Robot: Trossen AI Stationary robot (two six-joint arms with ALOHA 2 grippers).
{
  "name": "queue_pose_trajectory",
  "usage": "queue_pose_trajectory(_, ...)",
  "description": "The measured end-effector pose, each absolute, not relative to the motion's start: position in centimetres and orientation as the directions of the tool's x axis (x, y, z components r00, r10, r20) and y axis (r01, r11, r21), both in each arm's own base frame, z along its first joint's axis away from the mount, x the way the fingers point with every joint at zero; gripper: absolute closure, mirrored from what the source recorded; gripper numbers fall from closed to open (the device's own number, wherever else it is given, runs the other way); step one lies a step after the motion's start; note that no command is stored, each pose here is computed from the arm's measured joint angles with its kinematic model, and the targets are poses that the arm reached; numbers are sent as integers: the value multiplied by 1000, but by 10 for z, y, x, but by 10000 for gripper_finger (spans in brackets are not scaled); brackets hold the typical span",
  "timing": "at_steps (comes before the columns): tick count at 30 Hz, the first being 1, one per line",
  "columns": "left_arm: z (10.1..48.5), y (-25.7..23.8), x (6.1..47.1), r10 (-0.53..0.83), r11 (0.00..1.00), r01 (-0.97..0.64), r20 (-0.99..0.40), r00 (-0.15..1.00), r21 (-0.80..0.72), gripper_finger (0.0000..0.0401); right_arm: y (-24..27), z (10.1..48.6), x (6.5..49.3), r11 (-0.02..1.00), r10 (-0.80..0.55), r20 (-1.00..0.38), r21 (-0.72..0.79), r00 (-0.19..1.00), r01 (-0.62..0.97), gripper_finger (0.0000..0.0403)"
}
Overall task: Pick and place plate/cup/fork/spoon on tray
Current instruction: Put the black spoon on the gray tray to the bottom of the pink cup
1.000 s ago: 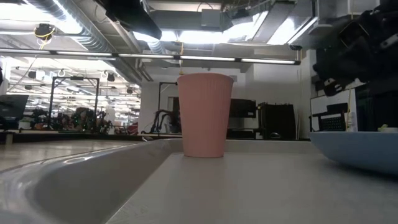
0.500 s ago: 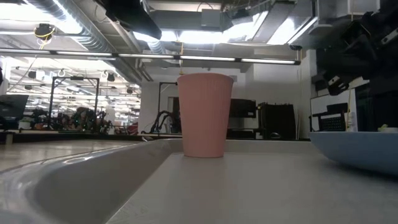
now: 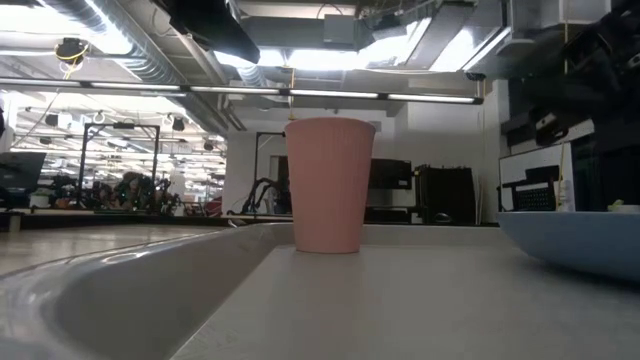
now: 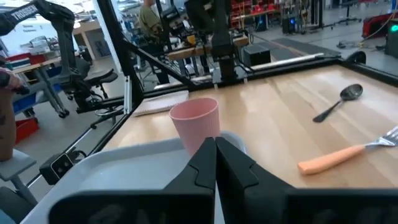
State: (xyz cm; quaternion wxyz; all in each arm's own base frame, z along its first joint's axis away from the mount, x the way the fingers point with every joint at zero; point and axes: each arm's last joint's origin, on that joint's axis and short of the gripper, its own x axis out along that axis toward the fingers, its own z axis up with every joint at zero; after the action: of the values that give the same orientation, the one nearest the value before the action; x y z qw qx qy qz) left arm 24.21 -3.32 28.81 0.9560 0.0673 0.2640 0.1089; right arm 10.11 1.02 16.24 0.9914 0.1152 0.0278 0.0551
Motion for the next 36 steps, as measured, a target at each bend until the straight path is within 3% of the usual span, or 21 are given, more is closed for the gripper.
queue_pose_trajectory(23,288,-33,242,244,968,-185,-494,835,167,332,10,169,97,966,115,25,228,993,-118,398)
queue_pose_trajectory(36,289,-33,243,245,968,-183,-478,844,173,332,10,168,97,914,115,22,388,993,-114,398)
